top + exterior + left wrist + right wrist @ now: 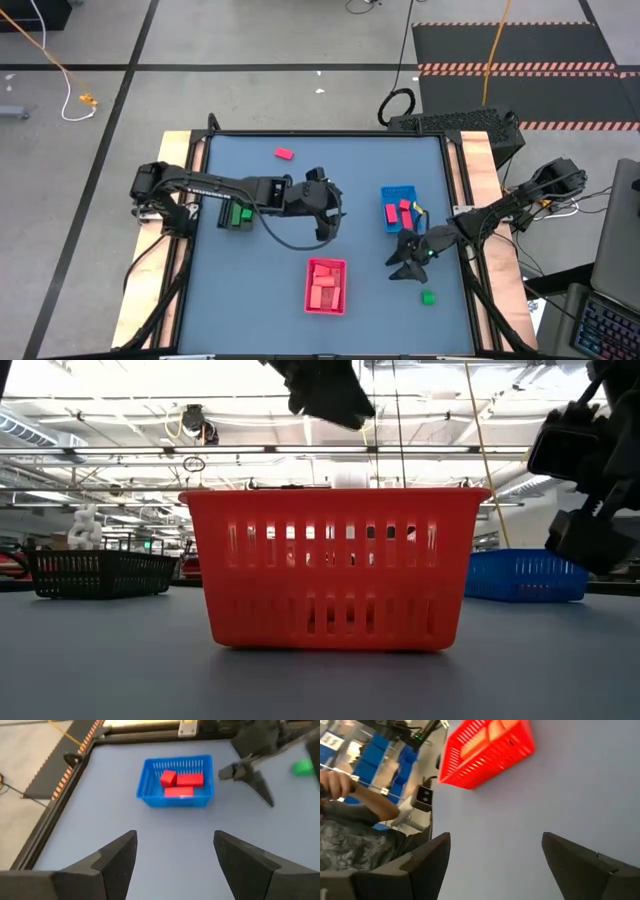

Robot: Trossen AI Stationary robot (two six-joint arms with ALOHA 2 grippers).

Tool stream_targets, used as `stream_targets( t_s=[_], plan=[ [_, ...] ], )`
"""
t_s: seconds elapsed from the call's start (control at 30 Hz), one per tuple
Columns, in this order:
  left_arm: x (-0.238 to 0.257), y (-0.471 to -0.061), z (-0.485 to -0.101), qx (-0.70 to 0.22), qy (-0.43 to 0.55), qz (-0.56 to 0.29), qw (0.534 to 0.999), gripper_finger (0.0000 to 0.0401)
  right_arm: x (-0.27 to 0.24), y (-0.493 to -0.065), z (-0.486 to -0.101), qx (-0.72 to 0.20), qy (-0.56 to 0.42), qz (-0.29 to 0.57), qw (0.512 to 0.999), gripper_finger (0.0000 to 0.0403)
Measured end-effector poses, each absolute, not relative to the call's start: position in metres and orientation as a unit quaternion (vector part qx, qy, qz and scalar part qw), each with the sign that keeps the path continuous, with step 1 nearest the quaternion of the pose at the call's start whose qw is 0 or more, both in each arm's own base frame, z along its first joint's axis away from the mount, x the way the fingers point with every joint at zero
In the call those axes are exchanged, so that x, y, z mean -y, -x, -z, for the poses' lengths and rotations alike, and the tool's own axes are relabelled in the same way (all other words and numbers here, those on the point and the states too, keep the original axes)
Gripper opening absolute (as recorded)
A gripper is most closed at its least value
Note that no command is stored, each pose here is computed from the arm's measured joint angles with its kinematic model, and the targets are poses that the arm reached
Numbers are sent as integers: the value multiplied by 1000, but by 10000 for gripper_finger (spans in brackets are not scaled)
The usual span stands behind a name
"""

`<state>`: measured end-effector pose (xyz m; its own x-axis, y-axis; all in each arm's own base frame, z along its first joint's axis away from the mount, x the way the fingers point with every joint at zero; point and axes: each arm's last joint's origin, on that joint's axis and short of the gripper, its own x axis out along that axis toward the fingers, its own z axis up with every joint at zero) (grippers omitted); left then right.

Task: Sort & place blocks by color
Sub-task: Put the green block into the black bin

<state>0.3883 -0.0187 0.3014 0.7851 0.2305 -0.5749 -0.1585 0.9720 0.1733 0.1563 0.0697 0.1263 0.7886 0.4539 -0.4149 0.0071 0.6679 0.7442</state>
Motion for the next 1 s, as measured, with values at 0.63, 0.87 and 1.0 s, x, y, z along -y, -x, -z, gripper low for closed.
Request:
stream_targets(
  t_s=[0.63, 0.87, 1.0],
  plan=[
    [52, -362, -338, -258, -83, -92, 958, 255, -70, -171, -155, -136, -256, -125, 949, 306],
    [51, -358, -334, -286, -80, -94, 950, 255, -81, -201, -199, -282, -150, -62, 946, 306],
    [48, -357, -332, -299, -85, -110, 944, 255, -80, -202, -233, -371, -115, -1, 921, 306]
  ],
)
